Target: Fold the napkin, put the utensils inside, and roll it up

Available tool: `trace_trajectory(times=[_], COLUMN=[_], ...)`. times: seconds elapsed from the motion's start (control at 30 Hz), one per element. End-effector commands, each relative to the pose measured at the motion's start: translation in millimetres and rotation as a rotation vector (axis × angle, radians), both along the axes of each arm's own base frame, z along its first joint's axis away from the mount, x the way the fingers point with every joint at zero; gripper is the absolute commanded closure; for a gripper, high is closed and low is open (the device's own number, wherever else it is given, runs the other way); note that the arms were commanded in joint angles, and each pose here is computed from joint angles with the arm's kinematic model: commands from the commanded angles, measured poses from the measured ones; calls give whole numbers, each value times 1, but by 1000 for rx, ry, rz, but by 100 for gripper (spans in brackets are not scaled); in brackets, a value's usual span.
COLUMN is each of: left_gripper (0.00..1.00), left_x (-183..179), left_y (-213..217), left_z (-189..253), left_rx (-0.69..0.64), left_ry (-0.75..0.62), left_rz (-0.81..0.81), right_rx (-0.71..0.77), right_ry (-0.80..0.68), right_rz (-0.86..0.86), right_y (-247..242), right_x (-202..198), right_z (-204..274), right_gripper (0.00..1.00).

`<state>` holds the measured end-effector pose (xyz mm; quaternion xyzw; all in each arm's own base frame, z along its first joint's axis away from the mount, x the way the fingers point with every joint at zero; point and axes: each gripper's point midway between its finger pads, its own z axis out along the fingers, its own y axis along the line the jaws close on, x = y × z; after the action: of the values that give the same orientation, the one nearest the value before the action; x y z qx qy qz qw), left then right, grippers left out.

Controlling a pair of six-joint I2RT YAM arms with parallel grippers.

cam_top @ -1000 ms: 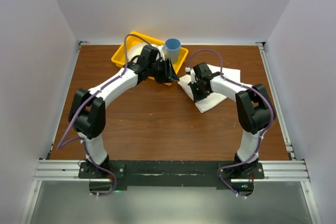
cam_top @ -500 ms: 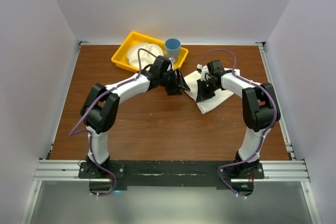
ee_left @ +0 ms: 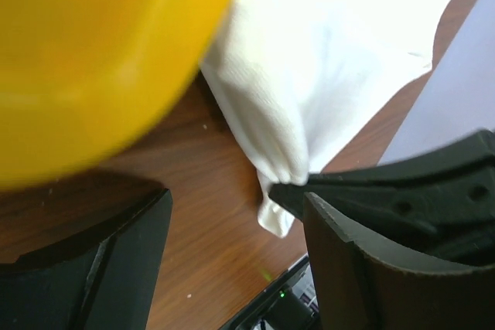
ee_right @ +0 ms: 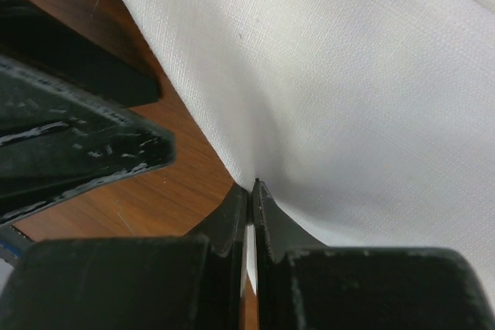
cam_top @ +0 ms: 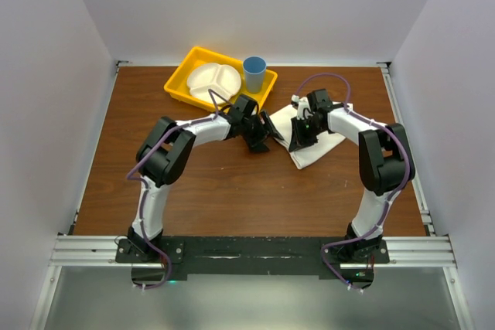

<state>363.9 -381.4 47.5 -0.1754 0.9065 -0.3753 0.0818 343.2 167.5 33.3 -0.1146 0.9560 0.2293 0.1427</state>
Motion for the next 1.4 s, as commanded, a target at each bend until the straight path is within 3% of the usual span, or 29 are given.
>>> trace_trajectory(times=[0.0, 0.2, 0.3, 0.4, 0.43, 0.6, 0.63, 0.77, 1.13, 1.37], left_gripper=[27, 27, 32, 44, 53, 77, 86, 97, 100, 100], left_x=[15, 22, 19, 21, 22, 23, 21, 12, -27, -44], left_y=[-18, -27, -28, -31, -32, -39, -41, -47, -45, -39], left_z=[8, 8, -2, -4, -5, -8, -7, -5, -4, 1], left_rx=[-72, -99, -97, -128, -130, -128, -132, -141, -142, -157], left_ry=[-25, -42, -8, -4, -3, -13, -15, -17, 15, 29], left_rz=[38, 60, 76, 96, 99, 71, 61, 21, -38, -51], right_rx=[35, 28, 28, 6, -8, -78, -93, -180, -366, -426], right_ry=[-20, -19, -22, -23, -27, -52, -59, -93, -216, -292], right_rz=[2, -1, -1, -4, -10, -5, 1, 36, 77, 121], right_y=[4, 2, 1, -2, -4, -9, -9, -6, -12, 2], right_x=[-3, -6, -7, -8, -8, -11, -12, -19, -36, -43], right_z=[23, 23, 23, 20, 20, 18, 19, 23, 42, 40], right_gripper=[100, 100, 100, 100, 100, 100, 100, 100, 54, 45])
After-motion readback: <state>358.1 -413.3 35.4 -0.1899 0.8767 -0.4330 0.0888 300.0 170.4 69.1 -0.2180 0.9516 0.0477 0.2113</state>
